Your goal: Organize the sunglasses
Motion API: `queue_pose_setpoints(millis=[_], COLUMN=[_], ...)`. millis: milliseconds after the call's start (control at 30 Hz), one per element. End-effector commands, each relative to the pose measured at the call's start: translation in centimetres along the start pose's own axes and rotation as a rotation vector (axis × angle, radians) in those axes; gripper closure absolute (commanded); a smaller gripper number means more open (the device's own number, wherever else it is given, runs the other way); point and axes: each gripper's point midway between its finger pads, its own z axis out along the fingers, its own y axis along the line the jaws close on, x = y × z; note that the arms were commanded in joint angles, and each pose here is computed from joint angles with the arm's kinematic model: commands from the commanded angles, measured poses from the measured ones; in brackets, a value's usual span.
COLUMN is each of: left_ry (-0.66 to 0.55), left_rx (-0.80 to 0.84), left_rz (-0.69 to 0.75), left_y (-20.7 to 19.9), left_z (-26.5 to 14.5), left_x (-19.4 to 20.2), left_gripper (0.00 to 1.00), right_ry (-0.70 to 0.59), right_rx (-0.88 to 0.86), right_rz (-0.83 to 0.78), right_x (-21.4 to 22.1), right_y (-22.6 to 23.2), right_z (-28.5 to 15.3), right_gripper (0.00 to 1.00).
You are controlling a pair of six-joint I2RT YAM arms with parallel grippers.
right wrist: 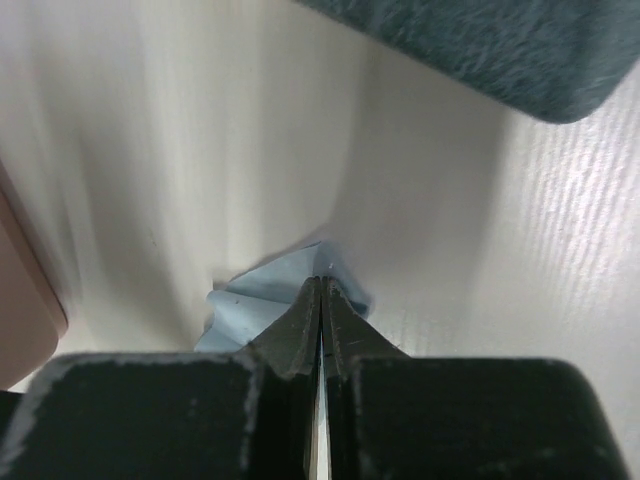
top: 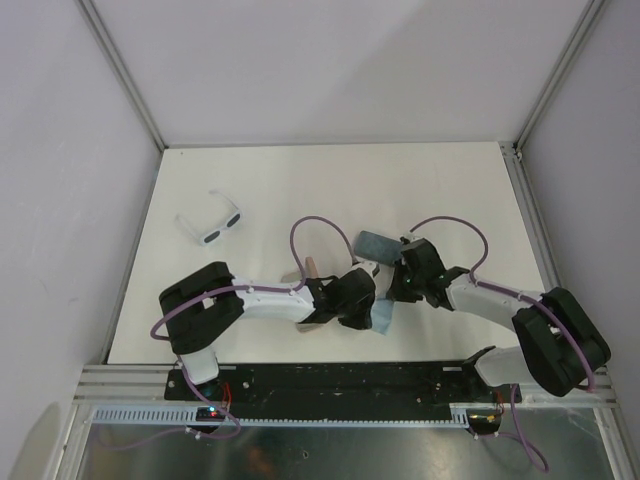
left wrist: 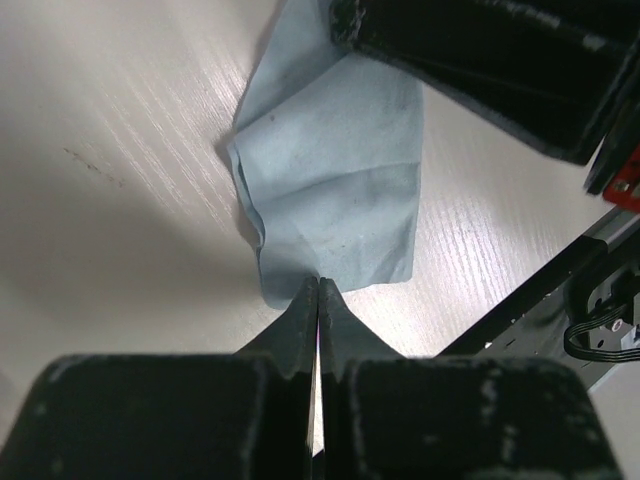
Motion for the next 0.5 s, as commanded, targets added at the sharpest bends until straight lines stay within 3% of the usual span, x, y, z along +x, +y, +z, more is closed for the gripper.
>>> queue_pose_setpoints(millis=[0, 467], left_ry=[0.012, 0.060], left_rx=[-0.031, 0.004], left_rz=[-0.023, 0.050], left_y=[1.0, -0.1], left_z=[0.8, 1.1], left_x=[1.2, 2.7], left_gripper=[1.00, 1.00], right_ry=[-0.064, -0.153], right_rx=[0.057, 0.143], right_rz=[0.028, 0.092], right_x=[-2.1, -3.2], right_y=[-1.2, -3.8], right_z=[-0.2, -3.3], right_gripper=[1.00, 1.00])
